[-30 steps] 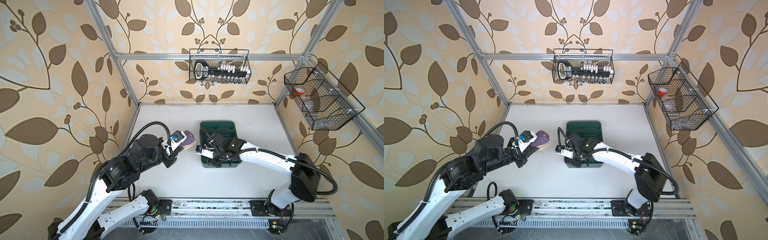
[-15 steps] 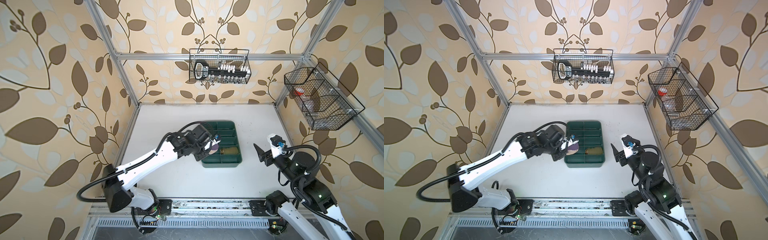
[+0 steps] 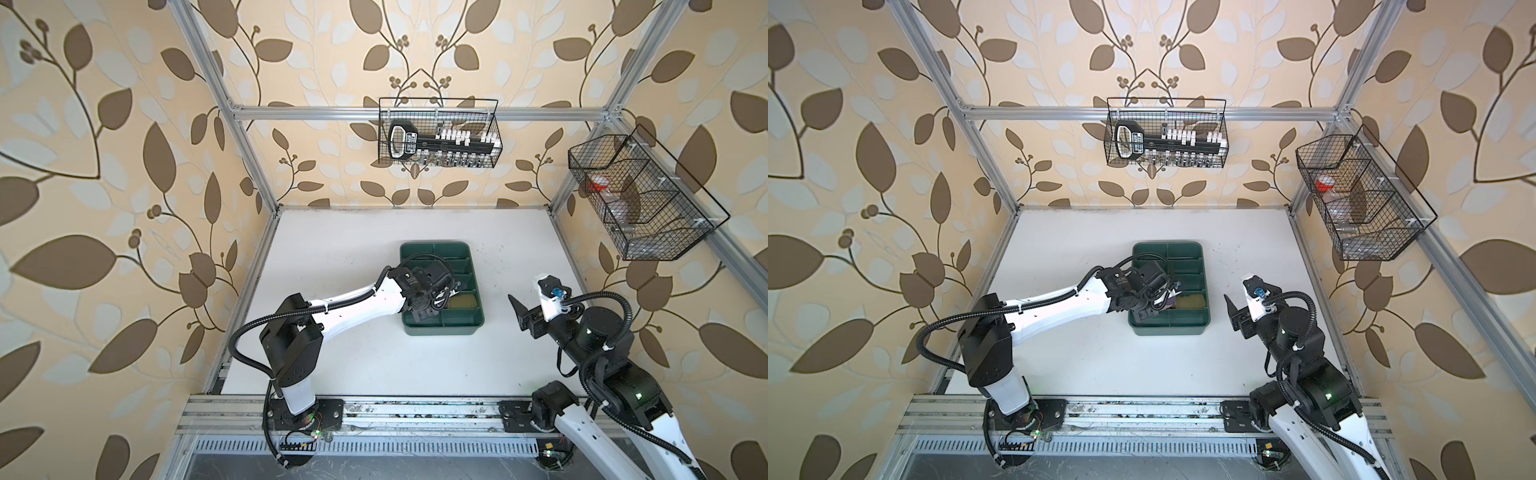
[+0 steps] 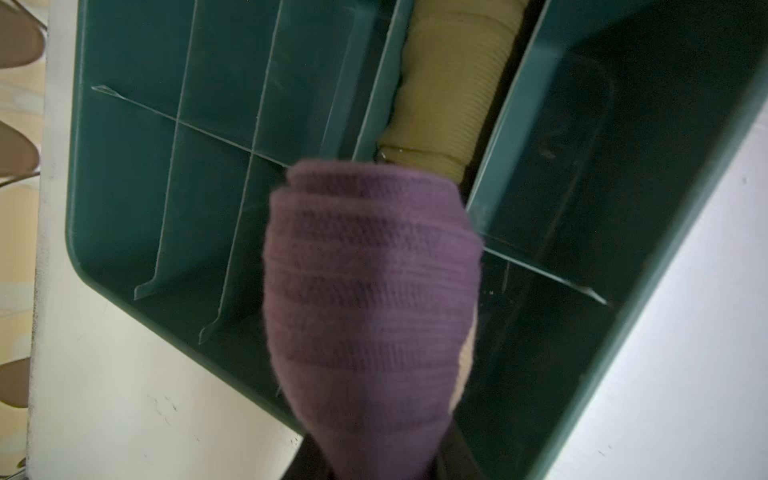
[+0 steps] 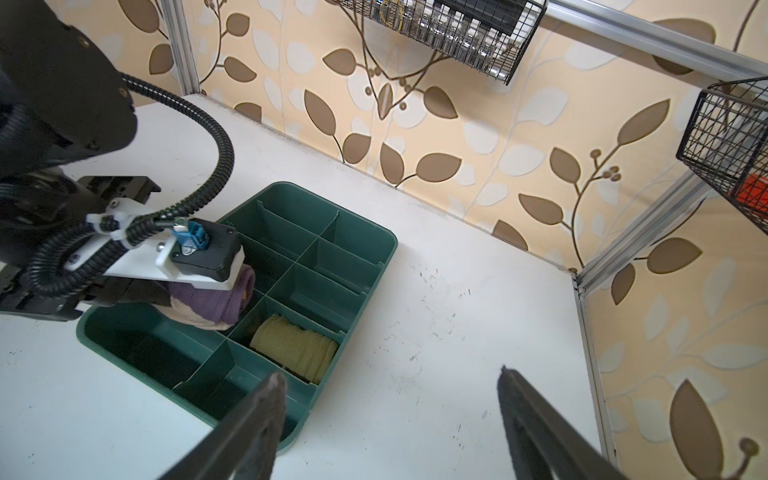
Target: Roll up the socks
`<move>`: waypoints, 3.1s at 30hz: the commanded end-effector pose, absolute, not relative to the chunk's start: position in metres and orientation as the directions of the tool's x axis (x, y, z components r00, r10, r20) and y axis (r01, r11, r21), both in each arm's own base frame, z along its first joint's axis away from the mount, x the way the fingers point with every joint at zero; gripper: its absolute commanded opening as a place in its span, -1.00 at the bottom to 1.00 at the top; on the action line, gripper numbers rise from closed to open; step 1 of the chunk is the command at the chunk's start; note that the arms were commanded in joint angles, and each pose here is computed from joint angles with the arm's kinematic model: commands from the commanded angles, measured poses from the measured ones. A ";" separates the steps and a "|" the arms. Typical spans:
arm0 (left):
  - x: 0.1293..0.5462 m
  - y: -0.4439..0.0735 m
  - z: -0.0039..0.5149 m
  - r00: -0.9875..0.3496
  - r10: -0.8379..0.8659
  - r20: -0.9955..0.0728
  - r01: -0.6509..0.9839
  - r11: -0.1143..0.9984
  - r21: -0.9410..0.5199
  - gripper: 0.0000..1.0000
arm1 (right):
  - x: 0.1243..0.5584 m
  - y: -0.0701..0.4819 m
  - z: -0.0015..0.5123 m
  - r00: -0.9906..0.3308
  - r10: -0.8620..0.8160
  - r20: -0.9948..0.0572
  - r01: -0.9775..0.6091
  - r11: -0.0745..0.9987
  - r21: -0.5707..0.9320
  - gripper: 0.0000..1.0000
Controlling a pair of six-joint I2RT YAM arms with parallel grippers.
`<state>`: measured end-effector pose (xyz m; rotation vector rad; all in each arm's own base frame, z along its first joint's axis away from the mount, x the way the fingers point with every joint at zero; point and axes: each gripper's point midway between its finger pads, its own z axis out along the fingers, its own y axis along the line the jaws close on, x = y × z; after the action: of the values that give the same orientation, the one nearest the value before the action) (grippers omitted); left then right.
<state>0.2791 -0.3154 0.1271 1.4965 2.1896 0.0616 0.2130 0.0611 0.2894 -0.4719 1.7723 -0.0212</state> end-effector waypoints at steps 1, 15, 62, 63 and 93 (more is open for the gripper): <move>0.305 -0.317 0.147 -0.270 0.868 -0.417 0.829 0.430 0.358 -1.00 | 0.212 0.060 0.280 -0.192 -0.345 -0.919 -0.311 0.909 -0.277 0.61; 0.292 -0.311 0.100 -0.300 0.887 -0.350 0.861 0.410 0.302 -1.00 | 0.213 0.060 0.276 -0.195 -0.393 -0.899 -0.321 0.891 -0.320 0.62; 0.274 -0.299 0.109 -0.171 0.960 -0.223 0.974 0.200 0.110 0.98 | 0.211 0.065 0.276 -0.163 -0.376 -0.912 -0.340 0.889 -0.306 0.70; 0.276 -0.298 0.117 -0.166 0.959 -0.230 0.972 0.199 0.129 0.98 | 0.212 0.065 0.274 -0.169 -0.374 -0.912 -0.340 0.891 -0.302 0.72; 0.311 -0.040 0.241 -0.419 -0.348 -0.839 -0.300 0.925 -0.234 0.98 | 0.334 0.106 0.181 -0.732 0.099 -0.675 -0.055 0.978 0.203 0.32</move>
<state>0.3227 -0.0571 0.2598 -0.3235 2.0002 -0.0963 0.3320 0.1076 0.2095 0.0313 2.2250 0.3200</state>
